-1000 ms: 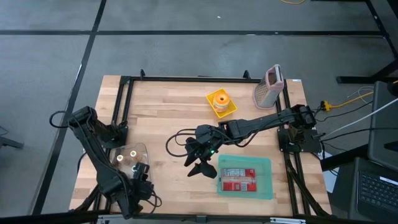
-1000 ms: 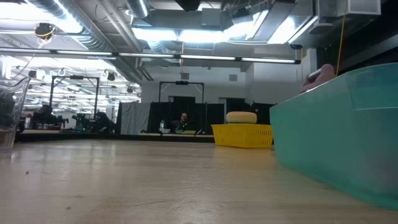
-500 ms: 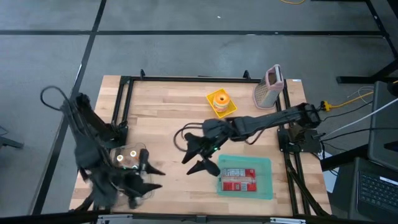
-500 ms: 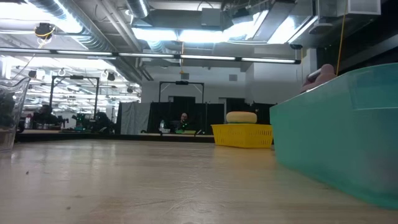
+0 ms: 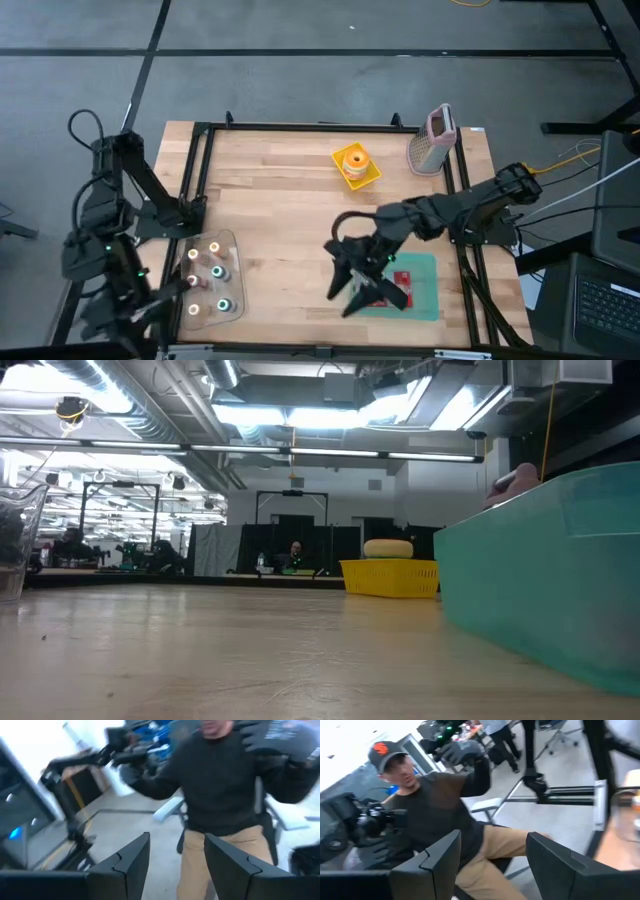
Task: Pick & Place Food Item
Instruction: Return to Home Position
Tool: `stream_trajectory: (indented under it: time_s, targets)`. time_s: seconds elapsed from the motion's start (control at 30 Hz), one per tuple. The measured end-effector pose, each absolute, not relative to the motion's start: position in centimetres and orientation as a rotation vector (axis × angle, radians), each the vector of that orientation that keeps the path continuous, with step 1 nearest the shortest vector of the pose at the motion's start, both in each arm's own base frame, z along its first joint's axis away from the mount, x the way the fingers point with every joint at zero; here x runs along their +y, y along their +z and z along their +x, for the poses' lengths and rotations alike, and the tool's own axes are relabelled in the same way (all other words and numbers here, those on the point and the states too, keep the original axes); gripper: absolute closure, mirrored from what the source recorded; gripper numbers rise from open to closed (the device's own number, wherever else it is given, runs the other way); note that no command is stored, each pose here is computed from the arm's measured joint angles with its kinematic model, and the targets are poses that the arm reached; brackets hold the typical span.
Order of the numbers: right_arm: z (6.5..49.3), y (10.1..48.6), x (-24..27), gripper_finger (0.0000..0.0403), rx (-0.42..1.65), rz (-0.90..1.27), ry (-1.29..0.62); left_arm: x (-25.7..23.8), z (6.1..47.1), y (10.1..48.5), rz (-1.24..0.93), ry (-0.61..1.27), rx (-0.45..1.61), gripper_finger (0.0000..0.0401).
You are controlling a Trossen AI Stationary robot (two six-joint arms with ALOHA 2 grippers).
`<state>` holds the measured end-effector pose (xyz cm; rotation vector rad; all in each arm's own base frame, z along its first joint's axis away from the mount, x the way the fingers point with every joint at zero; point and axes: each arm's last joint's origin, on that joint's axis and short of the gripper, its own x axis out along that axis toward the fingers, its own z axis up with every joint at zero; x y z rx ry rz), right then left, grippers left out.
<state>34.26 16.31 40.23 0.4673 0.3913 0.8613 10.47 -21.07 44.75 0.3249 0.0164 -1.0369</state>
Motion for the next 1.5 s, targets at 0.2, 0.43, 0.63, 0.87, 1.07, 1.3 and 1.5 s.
stream_trajectory:
  time_s: [0.2,0.43,0.63,0.87,1.07,1.3,1.5]
  targets:
    - [33.5,40.4,18.1,0.0182,0.374,0.473,0.880,-21.3,9.5,45.0,0.354,-1.082,-0.030,0.0229]
    - [33.5,40.7,18.8,0.0182,0.300,0.455,0.783,-21.6,9.6,44.8,0.358,-1.084,-0.023,0.0231]
    - [33.2,41.6,19.1,0.0182,0.138,0.261,0.942,-22.8,10.2,44.0,0.355,-1.070,0.026,0.0229]
    - [32.0,41.9,19.4,0.0182,0.113,0.127,1.056,-20.9,9.6,43.6,0.322,-1.010,0.166,0.0231]
    - [27.9,44.3,16.8,0.0182,0.127,-0.036,1.034,-16.1,7.2,46.1,0.226,-1.489,0.040,0.0228]
    - [21.4,46.8,12.9,0.0182,0.133,-0.145,0.995,-11.5,4.6,44.8,0.228,-1.448,0.060,0.0232]
    - [16.9,44.8,9.0,0.0182,0.069,-0.158,1.014,-7.1,2.7,40.7,0.194,-1.363,-0.011,0.0232]
